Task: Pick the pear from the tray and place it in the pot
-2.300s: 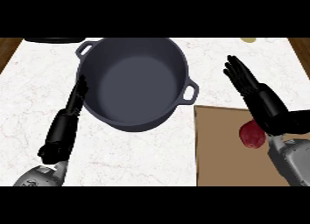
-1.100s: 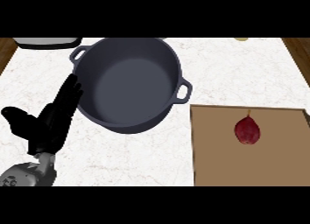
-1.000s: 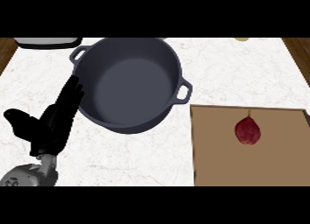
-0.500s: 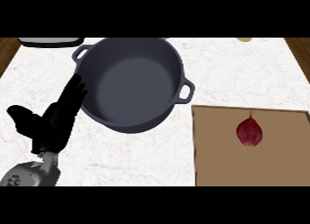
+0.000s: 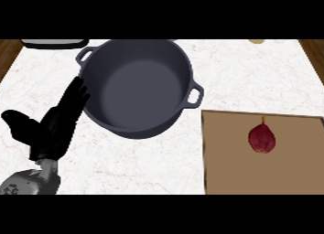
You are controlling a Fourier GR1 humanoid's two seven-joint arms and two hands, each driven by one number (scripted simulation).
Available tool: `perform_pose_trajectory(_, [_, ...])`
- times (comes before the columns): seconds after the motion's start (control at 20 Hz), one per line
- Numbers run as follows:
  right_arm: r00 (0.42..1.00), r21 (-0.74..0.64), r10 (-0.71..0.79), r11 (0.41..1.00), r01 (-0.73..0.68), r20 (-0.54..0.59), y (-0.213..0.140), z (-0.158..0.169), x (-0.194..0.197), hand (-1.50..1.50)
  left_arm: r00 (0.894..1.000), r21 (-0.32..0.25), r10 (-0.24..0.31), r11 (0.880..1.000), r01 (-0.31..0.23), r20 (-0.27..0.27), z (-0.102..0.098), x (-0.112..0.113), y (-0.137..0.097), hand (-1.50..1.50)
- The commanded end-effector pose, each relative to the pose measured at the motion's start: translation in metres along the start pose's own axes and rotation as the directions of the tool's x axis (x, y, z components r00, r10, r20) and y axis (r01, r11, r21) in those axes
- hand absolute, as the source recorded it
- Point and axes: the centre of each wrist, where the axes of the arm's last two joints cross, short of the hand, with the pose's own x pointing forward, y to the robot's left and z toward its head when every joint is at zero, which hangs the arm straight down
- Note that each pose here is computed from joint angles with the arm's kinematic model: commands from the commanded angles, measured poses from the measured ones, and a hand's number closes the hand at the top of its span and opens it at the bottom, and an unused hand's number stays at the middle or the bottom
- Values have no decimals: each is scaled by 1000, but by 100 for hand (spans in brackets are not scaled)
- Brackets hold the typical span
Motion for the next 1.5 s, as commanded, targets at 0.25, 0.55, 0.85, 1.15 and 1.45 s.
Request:
perform_pose_trajectory(0.25, [991, 53, 85, 995, -80, -100, 42, -15, -3, -150, 1000, 0, -4, 1000, 4, -16, 3, 3, 0, 0])
perform_pose_trajectory(0.55, [995, 12, 38, 999, -37, -91, 31, -11, 7, -150, 1000, 12, -4, 1000, 4, 2, 6, 2, 13, 0])
perform_pose_trajectory(0.85, [996, -17, 10, 1000, -11, -84, 55, -16, 3, -150, 1000, 13, 11, 1000, -11, -12, 5, -7, -19, 0])
perform_pose_trajectory(1.15, [986, -8, 20, 1000, -21, -167, 67, -50, 13, -150, 1000, 1, -8, 1000, 8, -7, 15, 12, 6, 0])
perform_pose_trajectory(1.45, [972, 23, 67, 998, -64, -225, 81, -57, 4, -150, 1000, 0, -9, 1000, 9, 3, -8, 6, 2, 0])
